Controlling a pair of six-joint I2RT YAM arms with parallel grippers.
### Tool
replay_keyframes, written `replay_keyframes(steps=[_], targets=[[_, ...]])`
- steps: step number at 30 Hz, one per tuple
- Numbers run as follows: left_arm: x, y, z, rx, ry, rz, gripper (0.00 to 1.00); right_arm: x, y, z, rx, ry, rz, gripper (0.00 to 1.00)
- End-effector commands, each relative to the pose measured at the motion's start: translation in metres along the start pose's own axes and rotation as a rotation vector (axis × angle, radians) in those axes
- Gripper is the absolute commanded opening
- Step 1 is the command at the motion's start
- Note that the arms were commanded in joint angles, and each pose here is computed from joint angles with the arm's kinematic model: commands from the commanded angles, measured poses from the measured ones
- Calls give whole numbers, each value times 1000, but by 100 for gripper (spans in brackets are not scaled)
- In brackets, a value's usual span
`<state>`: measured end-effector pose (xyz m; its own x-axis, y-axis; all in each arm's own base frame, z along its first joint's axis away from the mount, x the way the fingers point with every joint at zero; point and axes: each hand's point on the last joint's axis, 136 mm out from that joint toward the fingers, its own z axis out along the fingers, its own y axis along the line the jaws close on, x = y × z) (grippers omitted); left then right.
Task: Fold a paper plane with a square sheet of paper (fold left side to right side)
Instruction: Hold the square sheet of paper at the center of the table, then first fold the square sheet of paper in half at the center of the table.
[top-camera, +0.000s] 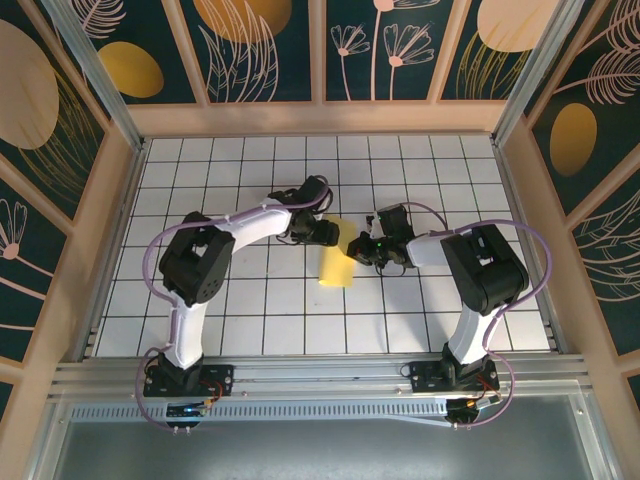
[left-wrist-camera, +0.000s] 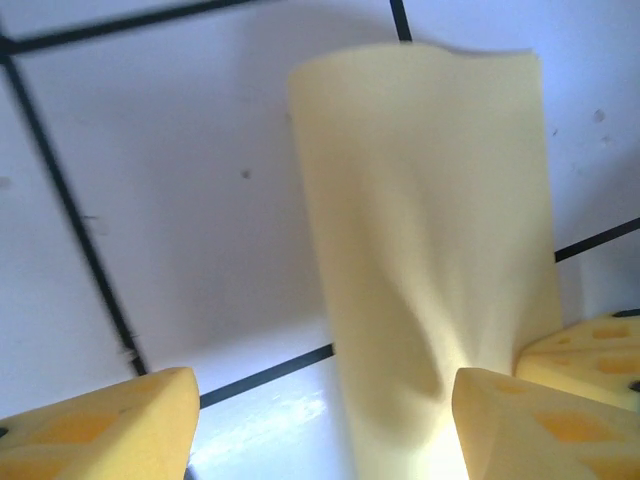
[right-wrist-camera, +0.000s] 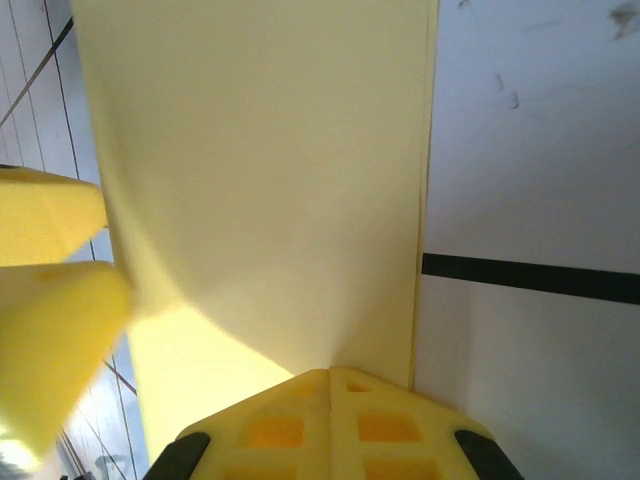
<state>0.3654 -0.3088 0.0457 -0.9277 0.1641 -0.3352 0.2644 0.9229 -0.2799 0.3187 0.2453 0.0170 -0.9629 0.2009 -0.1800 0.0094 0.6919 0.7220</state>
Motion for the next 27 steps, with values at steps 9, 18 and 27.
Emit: replay_keyframes(steps=[9, 18, 27], targets=[[-5, -54, -37, 351, -98, 7, 33, 14, -40, 8, 154, 32, 25, 0], [15, -55, -15, 405, -25, 26, 14, 14, -42, 8, 165, 35, 28, 0], [25, -27, 14, 276, 6, 5, 12, 16, -45, 9, 177, 42, 28, 0]])
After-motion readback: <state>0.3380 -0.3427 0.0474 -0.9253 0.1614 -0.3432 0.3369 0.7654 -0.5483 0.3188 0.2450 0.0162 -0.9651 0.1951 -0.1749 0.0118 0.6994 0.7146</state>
